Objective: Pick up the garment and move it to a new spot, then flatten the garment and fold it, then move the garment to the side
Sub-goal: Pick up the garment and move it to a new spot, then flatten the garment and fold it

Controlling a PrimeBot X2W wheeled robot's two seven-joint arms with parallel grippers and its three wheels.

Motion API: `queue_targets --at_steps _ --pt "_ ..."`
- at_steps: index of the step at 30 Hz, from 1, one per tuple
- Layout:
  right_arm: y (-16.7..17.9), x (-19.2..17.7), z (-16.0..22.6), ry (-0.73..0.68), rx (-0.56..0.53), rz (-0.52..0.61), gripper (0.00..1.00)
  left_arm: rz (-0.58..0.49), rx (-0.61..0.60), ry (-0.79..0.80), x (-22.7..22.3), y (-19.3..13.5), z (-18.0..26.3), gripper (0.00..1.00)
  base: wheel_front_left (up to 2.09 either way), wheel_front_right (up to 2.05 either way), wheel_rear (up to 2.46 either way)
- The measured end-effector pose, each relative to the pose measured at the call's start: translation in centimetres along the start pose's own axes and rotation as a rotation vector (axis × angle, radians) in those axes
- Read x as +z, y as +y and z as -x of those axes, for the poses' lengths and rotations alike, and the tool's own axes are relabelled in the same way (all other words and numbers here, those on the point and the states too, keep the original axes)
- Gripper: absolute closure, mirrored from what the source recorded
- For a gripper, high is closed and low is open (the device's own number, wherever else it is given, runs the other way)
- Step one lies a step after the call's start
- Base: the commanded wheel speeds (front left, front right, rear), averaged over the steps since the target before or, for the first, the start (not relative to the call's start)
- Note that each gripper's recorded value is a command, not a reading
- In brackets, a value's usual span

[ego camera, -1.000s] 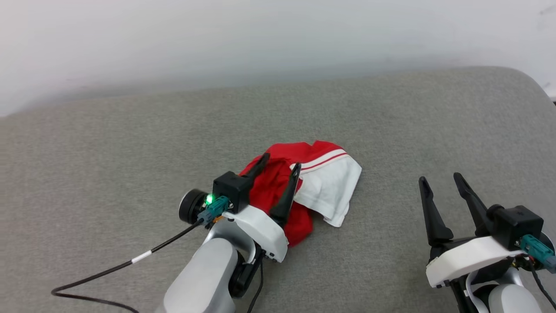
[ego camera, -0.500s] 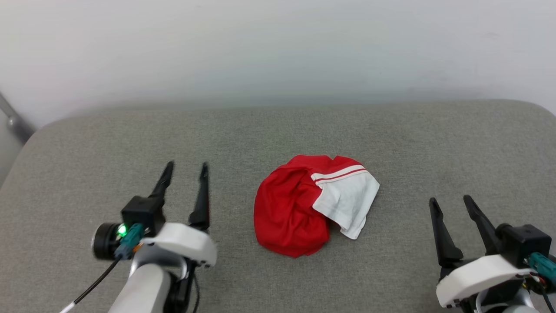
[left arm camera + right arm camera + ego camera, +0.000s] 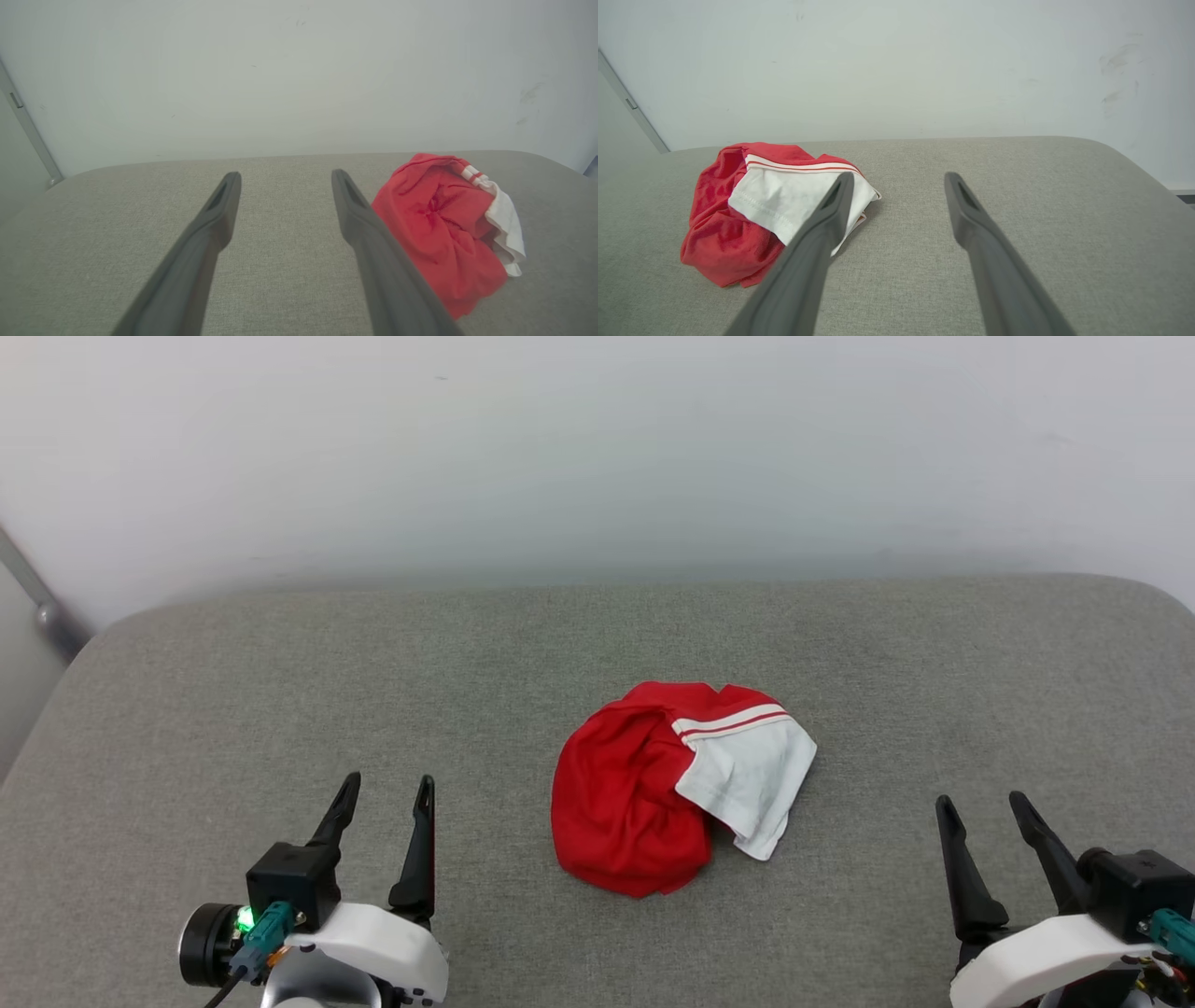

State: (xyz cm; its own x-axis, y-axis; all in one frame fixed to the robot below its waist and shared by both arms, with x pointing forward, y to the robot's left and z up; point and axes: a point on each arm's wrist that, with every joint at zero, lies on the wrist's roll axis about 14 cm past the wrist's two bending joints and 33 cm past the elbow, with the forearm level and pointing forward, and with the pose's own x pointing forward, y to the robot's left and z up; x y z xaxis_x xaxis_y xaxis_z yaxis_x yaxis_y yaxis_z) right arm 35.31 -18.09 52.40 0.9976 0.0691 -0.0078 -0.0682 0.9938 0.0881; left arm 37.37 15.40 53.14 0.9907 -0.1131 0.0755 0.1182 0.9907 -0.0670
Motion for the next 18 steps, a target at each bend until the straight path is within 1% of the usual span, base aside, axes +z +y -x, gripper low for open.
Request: queue_targets --at_steps 11,18 --pt "0.3 0.3 -0.1 -0.004 0.010 0.001 0.00 0.007 0.009 -0.027 0.9 0.1 0.3 0.00 0.00 0.00 0.00" --pt "-0.1 0.0 0.0 0.006 -0.003 0.003 0.00 0.021 0.018 -0.042 1.4 0.2 0.2 0.00 0.00 0.00 0.00"
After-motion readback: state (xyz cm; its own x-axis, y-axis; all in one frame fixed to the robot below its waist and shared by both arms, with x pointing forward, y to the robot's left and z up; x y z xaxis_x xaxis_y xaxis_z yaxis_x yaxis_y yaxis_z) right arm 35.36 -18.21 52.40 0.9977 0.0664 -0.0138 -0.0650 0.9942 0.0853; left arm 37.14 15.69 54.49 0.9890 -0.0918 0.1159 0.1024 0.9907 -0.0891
